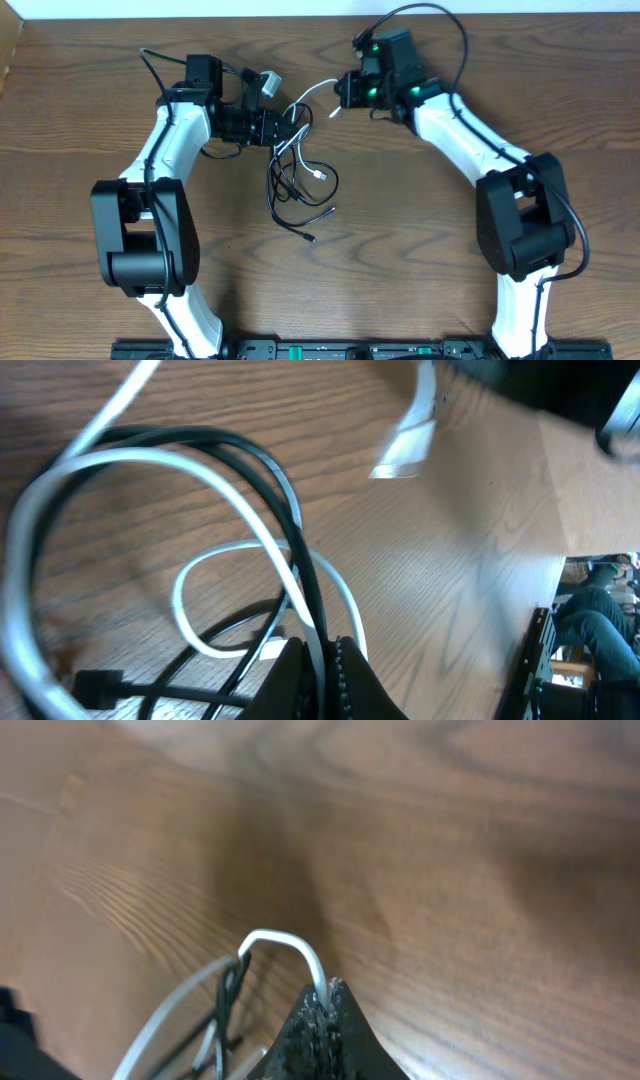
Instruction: Untangle cables
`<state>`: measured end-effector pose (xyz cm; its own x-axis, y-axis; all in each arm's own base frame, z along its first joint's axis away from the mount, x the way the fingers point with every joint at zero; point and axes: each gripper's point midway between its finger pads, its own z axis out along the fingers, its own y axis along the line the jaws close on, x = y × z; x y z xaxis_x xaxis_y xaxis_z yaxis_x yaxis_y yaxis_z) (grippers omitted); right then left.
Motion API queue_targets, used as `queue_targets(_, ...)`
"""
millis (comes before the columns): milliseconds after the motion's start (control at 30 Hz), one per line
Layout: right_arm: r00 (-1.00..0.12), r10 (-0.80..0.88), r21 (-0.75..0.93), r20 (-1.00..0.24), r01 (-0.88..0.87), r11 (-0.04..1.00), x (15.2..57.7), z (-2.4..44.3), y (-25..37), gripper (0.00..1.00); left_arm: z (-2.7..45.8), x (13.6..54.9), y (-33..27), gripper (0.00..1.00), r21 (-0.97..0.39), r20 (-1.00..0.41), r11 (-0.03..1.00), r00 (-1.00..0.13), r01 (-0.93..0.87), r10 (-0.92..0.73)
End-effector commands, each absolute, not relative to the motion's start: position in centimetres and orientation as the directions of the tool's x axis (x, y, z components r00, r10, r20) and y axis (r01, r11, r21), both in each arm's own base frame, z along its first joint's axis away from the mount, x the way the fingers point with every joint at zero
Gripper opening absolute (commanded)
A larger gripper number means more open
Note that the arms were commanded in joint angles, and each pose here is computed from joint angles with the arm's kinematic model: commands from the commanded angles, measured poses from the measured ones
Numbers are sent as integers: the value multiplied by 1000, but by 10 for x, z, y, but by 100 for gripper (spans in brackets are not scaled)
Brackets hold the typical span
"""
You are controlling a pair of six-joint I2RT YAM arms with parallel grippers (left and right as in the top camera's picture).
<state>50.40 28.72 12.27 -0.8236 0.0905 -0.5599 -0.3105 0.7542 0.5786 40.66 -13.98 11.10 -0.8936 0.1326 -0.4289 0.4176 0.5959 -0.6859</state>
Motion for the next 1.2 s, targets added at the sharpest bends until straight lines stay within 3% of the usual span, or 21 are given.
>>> queue_targets(0, -826, 131, 641, -548, -315, 700, 508, 139, 285, 1, 113, 400, -153, 8, -680, -442, 575, -880, 454, 172)
queue_targets(367, -789, 156, 562, -594, -268, 782, 523, 132, 269, 1, 113, 380, -202, 8, -674, -453, 515, -847, 530, 279)
queue_targets(500, -786, 142, 552, -602, -281, 785, 523, 132, 269, 1, 104, 375, -214, 9, -625, -449, 543, -828, 560, 336)
queue_targets(567, -786, 142, 552, -602, -281, 785, 523, 132, 269, 1, 98, 373, -218, 17, -593, -442, 566, -819, 573, 366)
queue_targets(633, -786, 142, 552, -602, -281, 785, 523, 132, 269, 1, 93, 371, -223, 57, -563, -438, 581, -809, 587, 393)
queue_targets(667, -786, 142, 552, -602, -281, 785, 523, 132, 269, 1, 91, 370, -225, 66, -553, -435, 587, -805, 592, 402)
queue_targets(733, -786, 142, 552, -601, -280, 785, 522, 132, 269, 1, 86, 369, -225, 75, -520, -428, 608, -799, 600, 422)
queue_targets(867, -796, 138, 552, -589, -272, 789, 520, 129, 268, 1, 78, 375, -216, 86, -454, -413, 662, -799, 597, 437)
queue_targets(1167, -817, 18, 501, -577, -337, 798, 496, 115, 286, 1, 70, 402, -180, 86, -406, -363, 814, -891, 415, 272)
